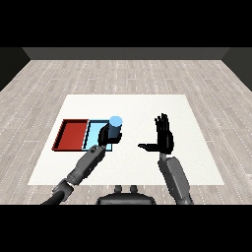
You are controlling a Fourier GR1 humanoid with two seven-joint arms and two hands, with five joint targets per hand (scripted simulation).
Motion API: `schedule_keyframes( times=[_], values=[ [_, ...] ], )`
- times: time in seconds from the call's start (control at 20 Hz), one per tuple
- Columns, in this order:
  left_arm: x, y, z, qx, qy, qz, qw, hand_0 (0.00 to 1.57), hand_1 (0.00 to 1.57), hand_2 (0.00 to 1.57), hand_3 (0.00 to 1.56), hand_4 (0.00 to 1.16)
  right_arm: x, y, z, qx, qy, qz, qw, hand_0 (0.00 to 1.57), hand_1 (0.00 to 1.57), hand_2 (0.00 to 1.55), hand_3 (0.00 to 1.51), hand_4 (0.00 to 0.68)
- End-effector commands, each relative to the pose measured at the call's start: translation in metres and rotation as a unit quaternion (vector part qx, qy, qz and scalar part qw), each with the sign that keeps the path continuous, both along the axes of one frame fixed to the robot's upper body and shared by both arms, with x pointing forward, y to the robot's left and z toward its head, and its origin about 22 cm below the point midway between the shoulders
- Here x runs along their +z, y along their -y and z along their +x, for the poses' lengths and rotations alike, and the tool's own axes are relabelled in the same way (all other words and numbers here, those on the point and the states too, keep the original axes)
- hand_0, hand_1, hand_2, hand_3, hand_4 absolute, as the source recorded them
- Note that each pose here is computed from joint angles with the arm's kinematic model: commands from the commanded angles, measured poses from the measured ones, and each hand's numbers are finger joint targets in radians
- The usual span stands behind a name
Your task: Pick the blue can and put it in the blue box
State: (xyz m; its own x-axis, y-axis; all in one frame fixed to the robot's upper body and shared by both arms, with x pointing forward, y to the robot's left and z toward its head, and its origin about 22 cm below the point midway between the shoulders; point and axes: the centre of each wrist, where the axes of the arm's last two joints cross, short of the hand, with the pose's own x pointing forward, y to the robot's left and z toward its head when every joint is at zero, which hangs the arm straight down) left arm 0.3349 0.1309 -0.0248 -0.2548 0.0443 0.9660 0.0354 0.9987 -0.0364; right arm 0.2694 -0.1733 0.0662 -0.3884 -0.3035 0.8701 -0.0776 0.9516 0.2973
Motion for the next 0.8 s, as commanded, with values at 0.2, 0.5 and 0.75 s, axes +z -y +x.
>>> schedule_keyframes(
  times=[0.2,0.5,0.75],
  values=[
    [0.015,-0.077,0.0289,0.083,-0.053,0.098,0.990,1.57,1.57,1.57,1.51,1.15,-0.025,0.037,-0.011,-0.028,-0.012,0.031,0.9991,0.00,0.00,0.00,0.00,0.000],
    [0.010,-0.092,0.0501,0.136,-0.132,0.211,0.959,1.57,1.57,1.56,1.48,1.03,-0.032,0.038,-0.008,-0.031,-0.017,0.034,0.9988,0.00,0.00,0.00,0.00,0.000],
    [-0.011,-0.120,0.0443,0.165,-0.259,0.273,0.911,1.44,1.44,1.35,1.18,0.94,-0.036,0.043,-0.012,-0.035,-0.023,0.040,0.9983,0.00,0.00,0.00,0.00,0.000]
  ],
)
